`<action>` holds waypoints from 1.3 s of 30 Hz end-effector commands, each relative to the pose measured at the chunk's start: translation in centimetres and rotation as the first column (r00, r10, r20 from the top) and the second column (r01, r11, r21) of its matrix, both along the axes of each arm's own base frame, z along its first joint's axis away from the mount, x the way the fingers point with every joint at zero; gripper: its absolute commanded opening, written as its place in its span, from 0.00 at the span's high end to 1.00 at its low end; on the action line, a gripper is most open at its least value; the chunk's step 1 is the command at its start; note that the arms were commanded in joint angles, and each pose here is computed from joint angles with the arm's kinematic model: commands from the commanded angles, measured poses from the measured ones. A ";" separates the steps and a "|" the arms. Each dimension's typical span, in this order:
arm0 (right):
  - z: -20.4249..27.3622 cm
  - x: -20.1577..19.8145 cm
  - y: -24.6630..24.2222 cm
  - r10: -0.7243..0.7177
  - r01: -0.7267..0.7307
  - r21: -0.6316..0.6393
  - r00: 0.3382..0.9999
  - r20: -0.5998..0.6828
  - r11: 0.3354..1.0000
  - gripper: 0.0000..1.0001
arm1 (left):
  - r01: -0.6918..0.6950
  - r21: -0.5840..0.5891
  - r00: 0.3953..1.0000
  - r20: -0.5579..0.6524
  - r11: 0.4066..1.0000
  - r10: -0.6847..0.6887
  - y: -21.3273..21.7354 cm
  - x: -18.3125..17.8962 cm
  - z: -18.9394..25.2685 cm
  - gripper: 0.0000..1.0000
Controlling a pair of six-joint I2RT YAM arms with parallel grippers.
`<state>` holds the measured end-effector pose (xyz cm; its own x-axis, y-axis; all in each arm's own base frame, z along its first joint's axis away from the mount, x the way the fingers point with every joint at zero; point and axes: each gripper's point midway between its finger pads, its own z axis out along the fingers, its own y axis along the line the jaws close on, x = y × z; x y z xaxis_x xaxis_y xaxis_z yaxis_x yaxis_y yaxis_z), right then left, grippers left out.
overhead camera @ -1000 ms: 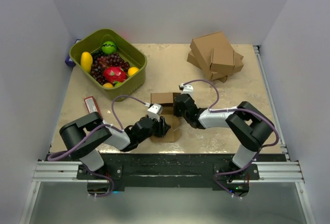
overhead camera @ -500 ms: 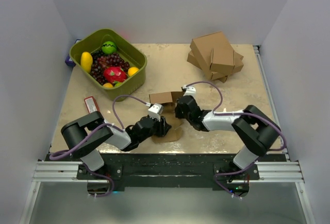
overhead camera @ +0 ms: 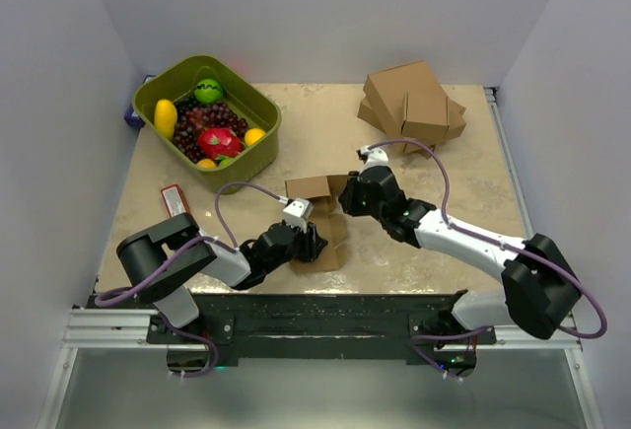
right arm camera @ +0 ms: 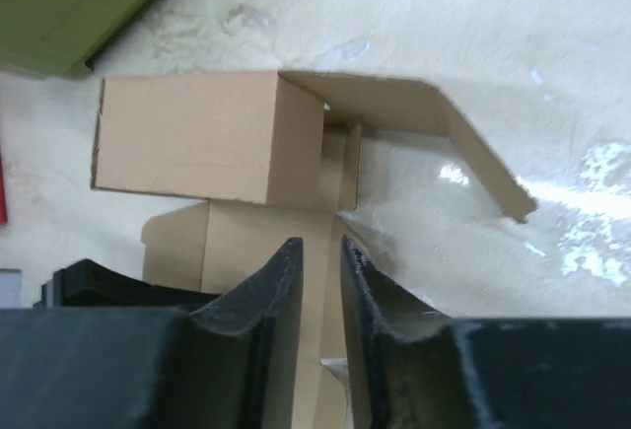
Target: Fold the paper box
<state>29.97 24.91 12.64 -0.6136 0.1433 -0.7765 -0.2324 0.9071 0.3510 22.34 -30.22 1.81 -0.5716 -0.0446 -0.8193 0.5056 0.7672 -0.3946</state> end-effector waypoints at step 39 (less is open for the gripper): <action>0.6 -1.8 -0.3 0.029 -0.041 -0.114 0.993 -0.111 0.993 0.43 | 0.024 0.167 0.991 -0.135 0.986 -0.001 2.8 -2.6 -5.1 0.57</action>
<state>25.52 25.23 6.04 -0.7991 -0.0163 -0.6010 -0.2211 0.9376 0.2685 22.33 -30.23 1.80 -0.5720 -0.0437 -0.8191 0.5064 0.7667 -0.3945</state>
